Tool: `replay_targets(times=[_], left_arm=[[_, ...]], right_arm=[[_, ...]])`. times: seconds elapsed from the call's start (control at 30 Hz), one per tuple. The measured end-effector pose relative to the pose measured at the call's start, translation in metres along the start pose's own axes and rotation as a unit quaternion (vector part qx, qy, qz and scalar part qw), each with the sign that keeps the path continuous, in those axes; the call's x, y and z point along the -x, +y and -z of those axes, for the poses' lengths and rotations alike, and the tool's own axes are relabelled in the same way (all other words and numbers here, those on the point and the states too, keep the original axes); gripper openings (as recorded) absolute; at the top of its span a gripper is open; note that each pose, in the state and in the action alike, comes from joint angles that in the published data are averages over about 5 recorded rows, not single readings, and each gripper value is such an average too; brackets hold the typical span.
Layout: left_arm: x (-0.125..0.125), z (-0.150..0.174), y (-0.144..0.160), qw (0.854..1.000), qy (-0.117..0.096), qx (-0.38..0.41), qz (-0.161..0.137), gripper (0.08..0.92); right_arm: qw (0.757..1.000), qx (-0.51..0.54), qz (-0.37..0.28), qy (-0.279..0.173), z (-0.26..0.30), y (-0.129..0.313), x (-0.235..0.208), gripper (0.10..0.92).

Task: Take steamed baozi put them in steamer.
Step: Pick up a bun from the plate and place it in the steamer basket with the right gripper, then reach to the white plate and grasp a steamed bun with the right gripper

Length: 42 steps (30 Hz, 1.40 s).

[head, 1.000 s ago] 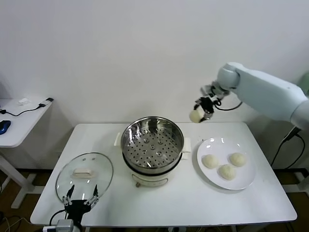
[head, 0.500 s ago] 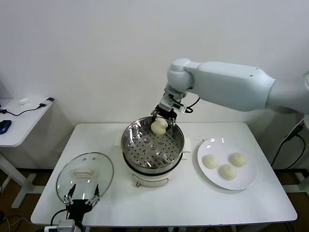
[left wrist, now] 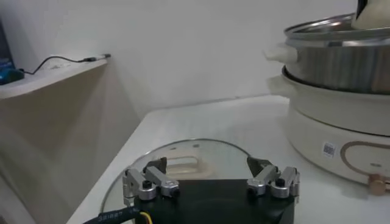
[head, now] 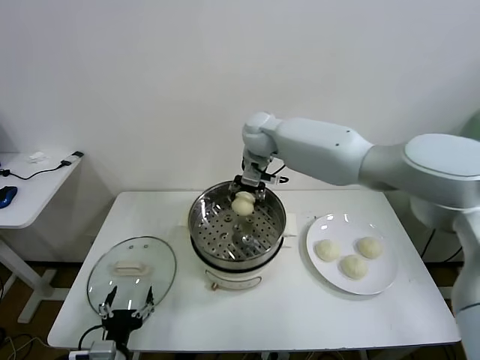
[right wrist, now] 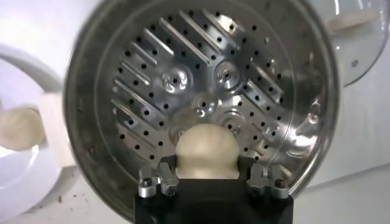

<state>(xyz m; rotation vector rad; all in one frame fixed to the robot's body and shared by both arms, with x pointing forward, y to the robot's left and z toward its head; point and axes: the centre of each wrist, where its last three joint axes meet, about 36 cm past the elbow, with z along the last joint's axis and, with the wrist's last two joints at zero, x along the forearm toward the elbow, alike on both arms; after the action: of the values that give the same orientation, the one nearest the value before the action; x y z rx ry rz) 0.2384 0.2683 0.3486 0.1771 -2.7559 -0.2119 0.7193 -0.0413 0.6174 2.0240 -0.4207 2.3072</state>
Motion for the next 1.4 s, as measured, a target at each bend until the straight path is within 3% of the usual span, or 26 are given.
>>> replay_targets(times=[0.3,0.6,0.97,1.2,1.4], left_arm=[[0.002,0.0,0.001,1.0,-0.003,0.0,0.002,0.823],[0.002,0.003,0.001,1.0,-0.008,0.0,0.003,0.823],[0.0,0.007,0.0,1.0,-0.012,0.0,0.002,0.823],[-0.002,0.009,0.0,1.0,-0.014,0.003,0.0,0.823],[-0.001,0.012,0.0,1.0,-0.021,0.005,-0.001,0.823]], right_arm=[[1.0,0.005,-0.003,-0.001,-0.012,-0.001,0.024,0.668],[1.0,0.009,-0.013,-0.006,-0.018,-0.004,0.026,0.818],[0.999,0.039,-0.026,-0.021,-0.029,0.009,-0.027,0.823],[0.985,0.158,-0.06,-0.037,-0.044,0.065,-0.096,0.823],[0.948,0.312,-0.061,-0.029,-0.054,0.154,-0.128,0.823]])
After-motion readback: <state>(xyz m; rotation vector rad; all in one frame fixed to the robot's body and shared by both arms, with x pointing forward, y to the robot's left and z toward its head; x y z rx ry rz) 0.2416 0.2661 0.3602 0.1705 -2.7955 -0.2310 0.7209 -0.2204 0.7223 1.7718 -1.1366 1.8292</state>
